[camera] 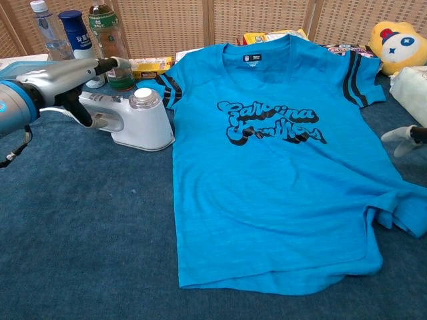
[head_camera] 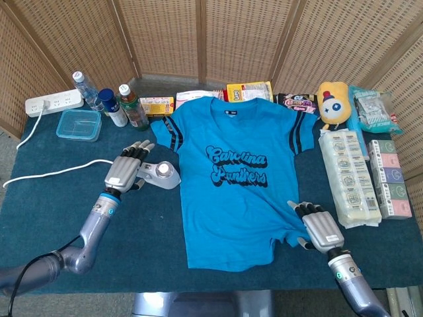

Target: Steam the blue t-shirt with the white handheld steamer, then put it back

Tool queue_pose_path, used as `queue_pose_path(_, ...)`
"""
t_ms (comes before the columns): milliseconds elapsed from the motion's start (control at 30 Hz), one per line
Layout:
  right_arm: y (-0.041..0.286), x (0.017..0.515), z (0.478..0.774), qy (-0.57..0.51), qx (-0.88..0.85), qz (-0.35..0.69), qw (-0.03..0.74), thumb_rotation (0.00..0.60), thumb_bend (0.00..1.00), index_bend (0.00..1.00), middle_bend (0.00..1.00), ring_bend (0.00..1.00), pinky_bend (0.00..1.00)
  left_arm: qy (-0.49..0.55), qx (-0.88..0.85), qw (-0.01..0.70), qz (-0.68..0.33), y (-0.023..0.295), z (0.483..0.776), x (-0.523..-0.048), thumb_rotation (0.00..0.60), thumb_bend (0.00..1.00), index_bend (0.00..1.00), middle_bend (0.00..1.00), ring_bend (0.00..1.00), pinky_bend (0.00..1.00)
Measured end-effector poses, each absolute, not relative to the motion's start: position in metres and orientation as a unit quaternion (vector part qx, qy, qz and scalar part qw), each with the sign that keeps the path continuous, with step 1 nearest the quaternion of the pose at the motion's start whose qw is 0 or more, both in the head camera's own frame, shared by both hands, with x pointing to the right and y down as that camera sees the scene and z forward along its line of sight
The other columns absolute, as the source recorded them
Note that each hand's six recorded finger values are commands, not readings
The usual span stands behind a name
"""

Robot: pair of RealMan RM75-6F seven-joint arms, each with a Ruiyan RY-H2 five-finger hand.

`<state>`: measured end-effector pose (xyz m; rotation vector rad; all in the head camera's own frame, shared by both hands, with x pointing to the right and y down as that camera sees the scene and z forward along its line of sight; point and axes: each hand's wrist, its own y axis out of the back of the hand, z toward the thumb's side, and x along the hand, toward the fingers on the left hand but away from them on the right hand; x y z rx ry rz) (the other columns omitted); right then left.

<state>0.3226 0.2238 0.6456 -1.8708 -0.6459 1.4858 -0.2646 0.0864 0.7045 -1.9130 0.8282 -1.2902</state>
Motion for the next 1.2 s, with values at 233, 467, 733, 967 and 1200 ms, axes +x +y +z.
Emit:
queue_pose_path(233, 0.225, 0.338, 0.634, -0.277, -0.705, 0.568, 0.323, 0.6, 0.31, 0.09, 0.23, 0.19, 0.22, 0.331, -0.744, 0.314, -0.488, 0.113, 0.665, -0.295, 0.6, 0.27, 0.0, 0.02, 0.0, 0.11)
queue_pose_path(467, 0.22, 0.352, 0.615, -0.329, -0.688, 0.557, 0.329, 0.6, 0.32, 0.14, 0.27, 0.23, 0.25, 0.362, -0.712, 0.315, -0.512, 0.148, 0.622, -0.356, 0.6, 0.28, 0.0, 0.02, 0.0, 0.11)
queue_pose_path(733, 0.219, 0.374, 0.594, -0.38, -0.652, 0.557, 0.348, 0.6, 0.32, 0.21, 0.29, 0.25, 0.3, 0.428, -0.681, 0.288, -0.519, 0.197, 0.588, -0.412, 0.6, 0.29, 0.02, 0.03, 0.0, 0.14)
queue_pose_path(967, 0.225, 0.385, 0.583, -0.402, -0.638, 0.558, 0.348, 0.6, 0.32, 0.28, 0.32, 0.27, 0.3, 0.456, -0.652, 0.283, -0.536, 0.233, 0.563, -0.449, 0.6, 0.29, 0.24, 0.16, 0.04, 0.15)
queue_pose_path(1200, 0.235, 0.388, 0.573, -0.416, -0.63, 0.554, 0.352, 0.6, 0.32, 0.3, 0.34, 0.28, 0.29, 0.473, -0.624, 0.277, -0.558, 0.272, 0.539, -0.478, 0.6, 0.3, 0.25, 0.21, 0.08, 0.18)
